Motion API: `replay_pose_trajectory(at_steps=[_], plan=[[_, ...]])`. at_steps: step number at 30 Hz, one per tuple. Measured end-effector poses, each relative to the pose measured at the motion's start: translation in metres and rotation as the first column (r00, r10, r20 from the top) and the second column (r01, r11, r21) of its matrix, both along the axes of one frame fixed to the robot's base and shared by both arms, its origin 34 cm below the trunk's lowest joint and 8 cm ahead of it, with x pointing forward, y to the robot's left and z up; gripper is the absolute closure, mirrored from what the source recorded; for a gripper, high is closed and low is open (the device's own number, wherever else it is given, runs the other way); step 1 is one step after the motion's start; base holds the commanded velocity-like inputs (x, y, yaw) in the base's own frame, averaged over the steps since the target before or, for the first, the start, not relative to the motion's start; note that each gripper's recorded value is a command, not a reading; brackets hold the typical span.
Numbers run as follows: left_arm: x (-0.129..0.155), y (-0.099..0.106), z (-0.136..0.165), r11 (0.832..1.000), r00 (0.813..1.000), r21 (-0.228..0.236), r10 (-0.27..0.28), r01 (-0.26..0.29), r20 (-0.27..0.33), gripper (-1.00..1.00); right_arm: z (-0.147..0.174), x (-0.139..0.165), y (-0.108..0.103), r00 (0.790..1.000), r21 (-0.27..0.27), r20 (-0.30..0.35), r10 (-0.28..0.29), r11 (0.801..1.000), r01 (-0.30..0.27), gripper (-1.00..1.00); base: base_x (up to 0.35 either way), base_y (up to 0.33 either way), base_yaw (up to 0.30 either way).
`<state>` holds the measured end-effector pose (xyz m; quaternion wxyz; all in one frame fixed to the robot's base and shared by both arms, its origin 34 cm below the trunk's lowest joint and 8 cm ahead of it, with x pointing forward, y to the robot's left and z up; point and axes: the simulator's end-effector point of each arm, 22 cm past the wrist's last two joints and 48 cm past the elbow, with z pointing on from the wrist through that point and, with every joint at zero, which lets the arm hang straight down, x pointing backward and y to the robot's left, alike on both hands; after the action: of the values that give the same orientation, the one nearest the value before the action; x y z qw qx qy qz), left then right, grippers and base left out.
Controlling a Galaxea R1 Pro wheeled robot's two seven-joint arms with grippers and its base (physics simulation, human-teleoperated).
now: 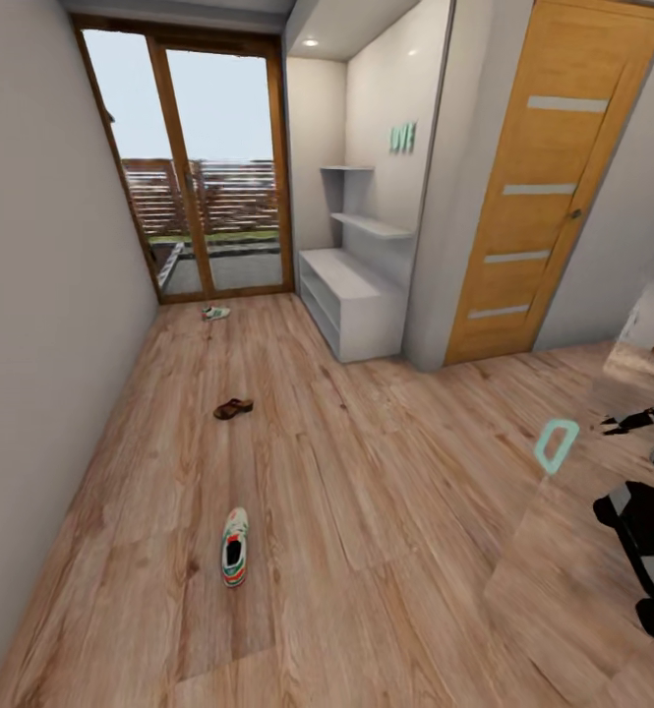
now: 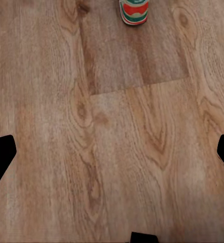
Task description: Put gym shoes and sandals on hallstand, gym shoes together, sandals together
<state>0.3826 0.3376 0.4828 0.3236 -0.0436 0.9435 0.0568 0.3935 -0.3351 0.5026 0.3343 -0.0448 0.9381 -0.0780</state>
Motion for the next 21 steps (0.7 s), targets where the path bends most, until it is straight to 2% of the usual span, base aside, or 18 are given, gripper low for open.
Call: replay_pose_trajectory(at_steps=[21], plan=[[-0.0005, 0.0000, -0.0002, 1.000, 1.000, 0.000, 0.000, 0.000, -0.001, -1.00, 0.0000, 0.0000, 0.0000, 1.000, 0.000, 0.000, 0.000, 1.000, 0.000, -1.00, 0.337, 0.000, 0.000]])
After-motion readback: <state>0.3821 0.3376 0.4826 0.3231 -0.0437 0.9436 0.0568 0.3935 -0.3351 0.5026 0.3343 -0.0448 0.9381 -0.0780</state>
